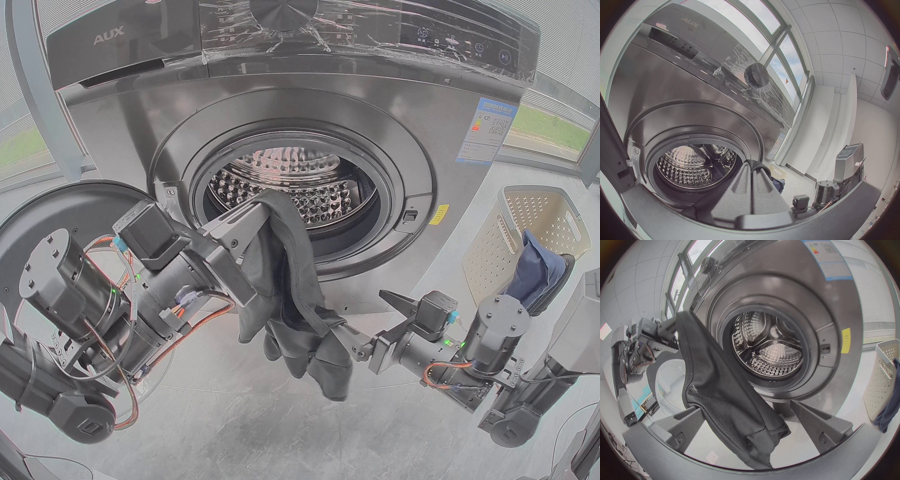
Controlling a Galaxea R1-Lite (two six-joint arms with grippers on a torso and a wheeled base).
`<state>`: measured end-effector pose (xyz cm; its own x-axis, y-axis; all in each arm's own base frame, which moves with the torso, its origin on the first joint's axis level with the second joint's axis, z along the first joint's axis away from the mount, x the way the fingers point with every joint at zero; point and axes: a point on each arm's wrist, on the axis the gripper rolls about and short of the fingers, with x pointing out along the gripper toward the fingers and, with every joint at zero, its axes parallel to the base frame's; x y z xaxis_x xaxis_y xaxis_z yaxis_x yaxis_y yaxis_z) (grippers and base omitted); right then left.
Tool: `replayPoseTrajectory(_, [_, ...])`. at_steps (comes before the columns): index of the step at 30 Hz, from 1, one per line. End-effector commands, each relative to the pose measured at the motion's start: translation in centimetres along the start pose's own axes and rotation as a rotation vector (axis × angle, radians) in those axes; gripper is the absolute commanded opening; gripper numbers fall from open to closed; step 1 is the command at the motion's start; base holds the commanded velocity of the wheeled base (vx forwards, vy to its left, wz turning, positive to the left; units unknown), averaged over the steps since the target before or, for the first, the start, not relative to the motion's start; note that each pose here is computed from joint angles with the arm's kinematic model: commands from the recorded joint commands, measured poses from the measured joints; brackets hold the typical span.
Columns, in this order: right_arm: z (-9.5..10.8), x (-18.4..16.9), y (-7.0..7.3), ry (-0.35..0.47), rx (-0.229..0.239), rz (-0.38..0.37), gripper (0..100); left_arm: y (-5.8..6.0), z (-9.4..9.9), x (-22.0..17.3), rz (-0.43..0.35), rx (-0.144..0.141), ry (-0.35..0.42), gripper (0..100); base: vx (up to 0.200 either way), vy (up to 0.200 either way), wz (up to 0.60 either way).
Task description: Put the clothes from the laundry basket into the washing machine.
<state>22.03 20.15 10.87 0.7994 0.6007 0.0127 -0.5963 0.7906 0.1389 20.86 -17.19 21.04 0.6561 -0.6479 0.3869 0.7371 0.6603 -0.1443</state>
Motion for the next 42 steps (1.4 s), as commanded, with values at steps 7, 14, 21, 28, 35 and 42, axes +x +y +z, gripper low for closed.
replayPoseTrajectory(7, [-2.7, 3.4, 0.2, 0.025, -0.012, 0.003, 100, 0.0, 0.3, -0.1, -0.002, 0.000, -0.017, 0, 0.000, 0.000, 0.00])
replayPoseTrajectory(14, [-3.0, 3.2, 1.1, 0.038, -0.015, 0.029, 100, -0.1, 0.3, -0.1, -0.003, 0.000, -0.016, 0, 0.000, 0.000, 0.00])
replayPoseTrajectory(21, [-4.0, 2.9, 2.0, 0.077, -0.019, 0.055, 100, 0.1, 0.7, 0.1, 0.003, 0.003, -0.035, 0, 0.000, 0.000, 0.00])
replayPoseTrajectory(28, [-6.5, 2.3, 2.4, 0.169, -0.035, 0.070, 100, 0.1, 1.4, 0.4, 0.002, 0.006, -0.064, 0, 0.000, 0.000, 0.00])
replayPoseTrajectory(35, [-5.6, 5.0, 2.2, 0.075, -0.021, 0.053, 100, 0.0, 1.8, 0.3, -0.002, 0.006, -0.075, 0, 0.000, 0.000, 0.00])
replayPoseTrajectory(42, [-5.3, 8.7, 0.6, -0.018, -0.021, 0.011, 100, -0.2, 1.8, 0.3, -0.008, 0.007, -0.077, 0, 0.000, 0.000, 0.00])
